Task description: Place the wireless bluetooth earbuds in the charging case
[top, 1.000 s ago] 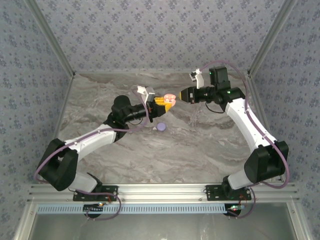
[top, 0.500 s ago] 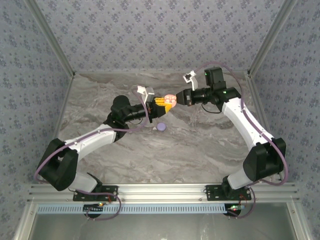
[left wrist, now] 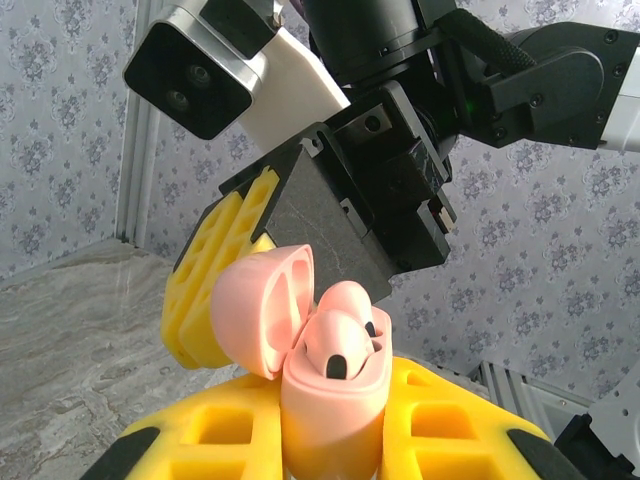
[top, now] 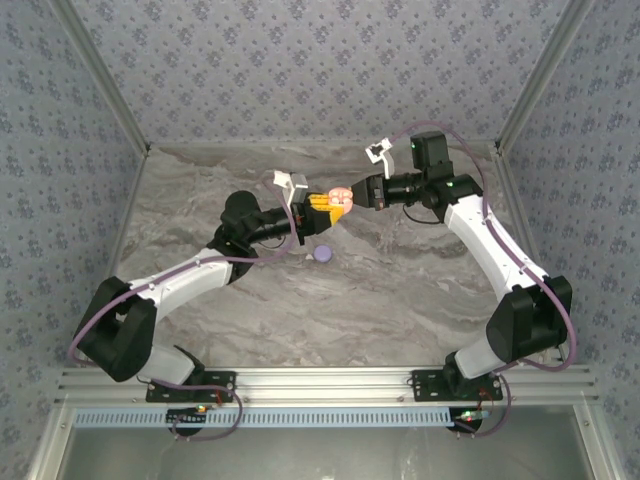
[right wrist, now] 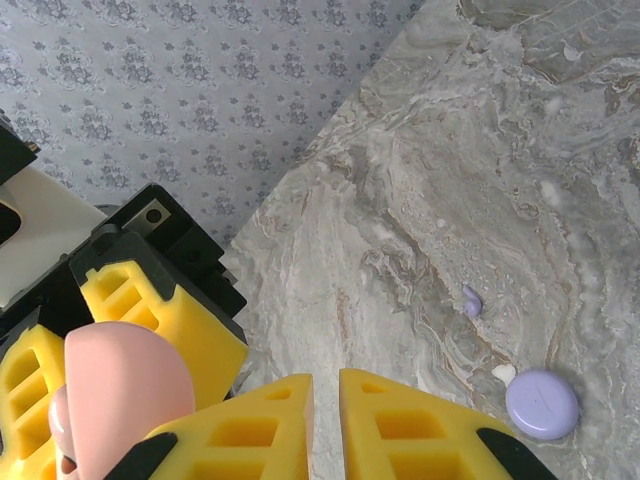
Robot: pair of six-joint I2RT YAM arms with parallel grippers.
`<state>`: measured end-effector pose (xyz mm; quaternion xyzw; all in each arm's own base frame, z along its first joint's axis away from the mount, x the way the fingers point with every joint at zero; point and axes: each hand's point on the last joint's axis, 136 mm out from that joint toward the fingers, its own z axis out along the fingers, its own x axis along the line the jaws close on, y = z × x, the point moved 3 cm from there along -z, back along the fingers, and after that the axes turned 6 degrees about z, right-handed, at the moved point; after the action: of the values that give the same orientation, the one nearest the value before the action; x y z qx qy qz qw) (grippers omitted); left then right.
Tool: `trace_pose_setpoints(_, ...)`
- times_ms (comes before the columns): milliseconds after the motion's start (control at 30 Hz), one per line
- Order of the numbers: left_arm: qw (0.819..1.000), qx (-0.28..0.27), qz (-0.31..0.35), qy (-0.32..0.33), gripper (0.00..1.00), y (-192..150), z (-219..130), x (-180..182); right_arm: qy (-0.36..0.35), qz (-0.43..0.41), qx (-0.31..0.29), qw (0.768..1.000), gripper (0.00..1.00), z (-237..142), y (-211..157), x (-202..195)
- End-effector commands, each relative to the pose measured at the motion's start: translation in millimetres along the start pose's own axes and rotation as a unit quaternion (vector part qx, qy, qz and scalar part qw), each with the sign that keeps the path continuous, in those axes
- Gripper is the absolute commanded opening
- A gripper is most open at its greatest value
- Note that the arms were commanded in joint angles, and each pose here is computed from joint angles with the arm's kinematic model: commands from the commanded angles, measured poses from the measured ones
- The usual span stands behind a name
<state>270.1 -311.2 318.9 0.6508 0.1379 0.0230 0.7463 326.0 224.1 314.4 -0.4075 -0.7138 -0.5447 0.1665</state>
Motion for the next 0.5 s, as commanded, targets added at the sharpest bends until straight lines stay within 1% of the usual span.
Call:
trace_pose_setpoints(0,1.000,0.002,0.001,0.002,0.05,0,1,3,0.030,-0.041,-0.017,0.999,0.16,-11,10,29)
trace_pose_setpoints(267,1.000,0.016,-0.008,0.013,0.05,-7,1,7,0.027,-0.053,-0.026,0.998,0.16,-14,10,33)
trace_pose_setpoints(367,1.000,0.019,-0.010,0.022,0.05,-7,1,10,0.001,-0.047,-0.027,0.999,0.17,-14,10,25)
trace_pose_setpoints(467,0.999,0.026,-0.012,0.029,0.05,-7,1,11,-0.057,-0.038,-0.030,0.997,0.20,-16,9,10)
